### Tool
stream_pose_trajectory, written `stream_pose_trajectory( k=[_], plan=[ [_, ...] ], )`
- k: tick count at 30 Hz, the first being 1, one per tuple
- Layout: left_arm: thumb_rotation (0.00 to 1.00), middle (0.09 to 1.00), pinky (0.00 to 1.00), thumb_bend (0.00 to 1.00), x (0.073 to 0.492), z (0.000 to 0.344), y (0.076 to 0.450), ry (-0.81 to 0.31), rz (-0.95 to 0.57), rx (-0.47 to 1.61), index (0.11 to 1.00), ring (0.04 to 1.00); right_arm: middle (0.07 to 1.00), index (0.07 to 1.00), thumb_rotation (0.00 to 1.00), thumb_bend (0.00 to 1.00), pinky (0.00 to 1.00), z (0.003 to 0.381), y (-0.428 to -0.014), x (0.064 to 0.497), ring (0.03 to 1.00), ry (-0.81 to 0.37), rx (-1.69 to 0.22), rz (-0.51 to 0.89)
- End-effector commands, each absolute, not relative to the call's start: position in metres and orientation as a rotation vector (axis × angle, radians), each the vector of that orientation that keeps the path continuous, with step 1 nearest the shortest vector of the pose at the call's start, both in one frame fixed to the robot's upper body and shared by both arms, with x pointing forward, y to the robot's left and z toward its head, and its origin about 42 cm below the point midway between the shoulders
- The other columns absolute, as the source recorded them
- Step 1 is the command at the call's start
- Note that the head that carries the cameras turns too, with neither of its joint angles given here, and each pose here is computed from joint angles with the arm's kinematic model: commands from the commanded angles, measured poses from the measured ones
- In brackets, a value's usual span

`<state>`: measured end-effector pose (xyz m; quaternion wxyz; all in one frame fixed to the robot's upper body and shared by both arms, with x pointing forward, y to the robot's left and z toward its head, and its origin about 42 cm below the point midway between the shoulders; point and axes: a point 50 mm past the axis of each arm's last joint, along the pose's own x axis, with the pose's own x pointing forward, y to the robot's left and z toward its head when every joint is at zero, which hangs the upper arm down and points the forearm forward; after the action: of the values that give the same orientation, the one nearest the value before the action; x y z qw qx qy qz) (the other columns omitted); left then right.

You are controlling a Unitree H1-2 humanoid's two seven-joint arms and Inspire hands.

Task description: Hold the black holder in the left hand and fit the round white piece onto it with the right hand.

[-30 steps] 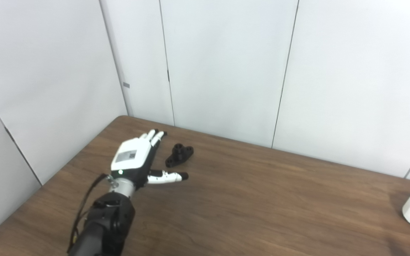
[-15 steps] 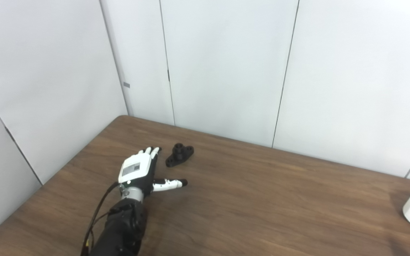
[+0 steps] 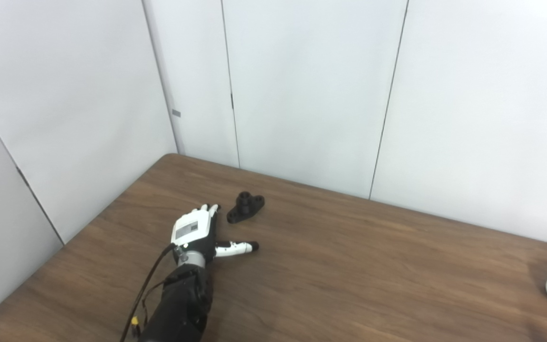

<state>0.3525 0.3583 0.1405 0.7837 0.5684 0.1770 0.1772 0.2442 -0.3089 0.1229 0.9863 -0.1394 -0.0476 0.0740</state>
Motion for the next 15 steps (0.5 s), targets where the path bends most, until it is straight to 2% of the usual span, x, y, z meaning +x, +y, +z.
stream_pose_trajectory(
  k=[1,5,11,15],
  plan=[
    [0.65,1.000,1.00,0.97,0.364,0.156,0.363,0.341,0.425,1.292,0.962,1.000,0.973,0.969,0.98,0.75,0.90,0.122,-0.319,0.240,0.971,-0.061,-0.303,0.144],
    [0.65,1.000,1.00,0.97,0.369,0.152,0.362,0.340,0.423,1.324,0.947,1.000,0.975,0.970,0.97,0.75,0.91,0.121,-0.319,0.239,0.978,-0.059,-0.293,0.146],
    [0.58,1.000,1.00,0.97,0.375,0.145,0.363,0.334,0.466,1.313,0.884,1.000,0.974,0.969,0.97,0.74,0.90,0.121,-0.319,0.235,0.976,-0.061,-0.293,0.148],
    [0.55,1.000,1.00,0.95,0.379,0.142,0.362,0.333,0.470,1.308,0.872,1.000,0.977,0.970,0.97,0.73,0.90,0.123,-0.320,0.231,0.977,-0.058,-0.293,0.151]
  ],
)
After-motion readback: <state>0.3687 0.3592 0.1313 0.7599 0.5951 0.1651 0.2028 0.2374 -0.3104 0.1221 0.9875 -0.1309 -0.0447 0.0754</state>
